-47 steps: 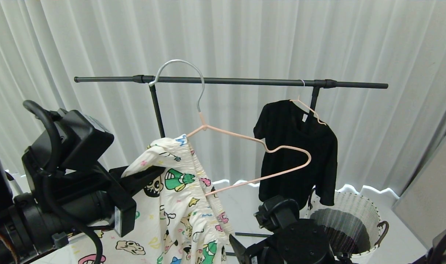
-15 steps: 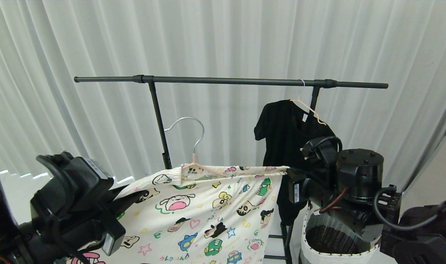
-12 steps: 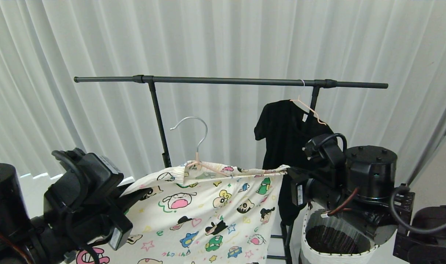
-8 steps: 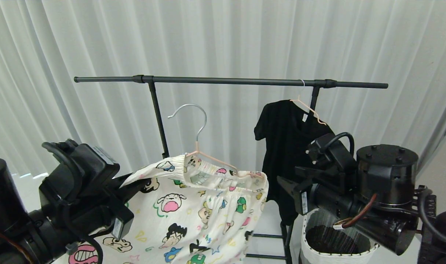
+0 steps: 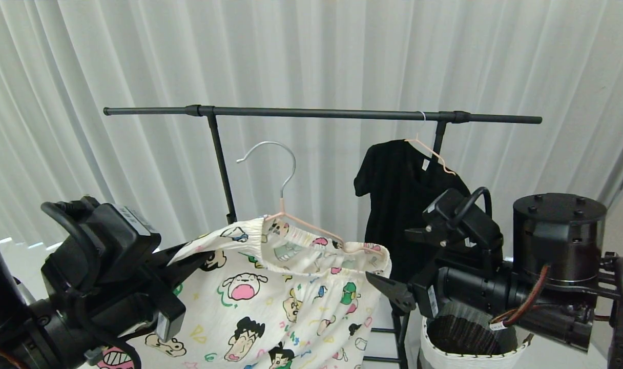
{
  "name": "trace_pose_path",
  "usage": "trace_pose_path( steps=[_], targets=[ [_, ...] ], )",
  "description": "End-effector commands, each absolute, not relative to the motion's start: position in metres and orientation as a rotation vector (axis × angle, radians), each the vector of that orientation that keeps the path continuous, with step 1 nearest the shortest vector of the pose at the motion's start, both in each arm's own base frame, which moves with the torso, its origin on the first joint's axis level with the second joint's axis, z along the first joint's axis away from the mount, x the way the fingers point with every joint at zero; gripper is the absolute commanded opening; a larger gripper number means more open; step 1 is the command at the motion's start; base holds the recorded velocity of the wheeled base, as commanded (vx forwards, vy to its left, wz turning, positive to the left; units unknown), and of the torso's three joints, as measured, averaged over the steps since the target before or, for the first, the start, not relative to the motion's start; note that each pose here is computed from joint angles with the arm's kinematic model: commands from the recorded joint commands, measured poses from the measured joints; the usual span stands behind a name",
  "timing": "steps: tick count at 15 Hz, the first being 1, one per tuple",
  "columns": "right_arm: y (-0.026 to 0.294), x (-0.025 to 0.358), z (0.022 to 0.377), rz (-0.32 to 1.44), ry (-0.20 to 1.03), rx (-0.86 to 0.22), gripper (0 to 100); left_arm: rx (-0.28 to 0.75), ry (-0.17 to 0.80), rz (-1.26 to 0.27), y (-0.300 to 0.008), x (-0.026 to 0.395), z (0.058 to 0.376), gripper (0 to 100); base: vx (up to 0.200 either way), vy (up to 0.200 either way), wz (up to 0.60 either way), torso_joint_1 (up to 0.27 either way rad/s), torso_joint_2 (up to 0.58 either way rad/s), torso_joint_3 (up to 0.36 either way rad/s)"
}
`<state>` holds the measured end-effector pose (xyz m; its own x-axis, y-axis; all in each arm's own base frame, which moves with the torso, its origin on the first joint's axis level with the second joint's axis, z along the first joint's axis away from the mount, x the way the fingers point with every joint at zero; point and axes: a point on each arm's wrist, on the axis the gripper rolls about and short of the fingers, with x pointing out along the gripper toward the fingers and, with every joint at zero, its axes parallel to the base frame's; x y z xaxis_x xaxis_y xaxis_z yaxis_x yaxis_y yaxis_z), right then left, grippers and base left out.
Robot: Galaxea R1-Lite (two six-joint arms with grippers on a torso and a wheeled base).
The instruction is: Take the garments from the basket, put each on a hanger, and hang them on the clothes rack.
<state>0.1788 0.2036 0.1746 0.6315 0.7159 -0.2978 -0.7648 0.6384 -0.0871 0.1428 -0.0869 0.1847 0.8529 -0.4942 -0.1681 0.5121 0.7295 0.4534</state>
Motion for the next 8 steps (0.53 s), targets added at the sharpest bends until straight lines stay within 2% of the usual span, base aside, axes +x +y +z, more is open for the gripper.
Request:
trace_pose_path(
  steps=[1,4,8],
  targets=[
    [0.207,0.194,0.190,0.935,0.243,-0.260,100,0.506,-0.001,-0.600,-0.091,0.134,0.189,0,0.000,0.000,0.00,0.000,0.00,0.000],
    [0.215,0.209,0.209,1.026,0.260,-0.301,100,0.505,-0.031,-0.622,-0.092,0.128,0.192,0,0.000,0.000,0.00,0.000,0.00,0.000],
    [0.228,0.214,0.214,1.119,0.292,-0.323,100,0.505,-0.046,-0.638,-0.093,0.125,0.194,0,0.000,0.000,0.00,0.000,0.00,0.000]
  ],
)
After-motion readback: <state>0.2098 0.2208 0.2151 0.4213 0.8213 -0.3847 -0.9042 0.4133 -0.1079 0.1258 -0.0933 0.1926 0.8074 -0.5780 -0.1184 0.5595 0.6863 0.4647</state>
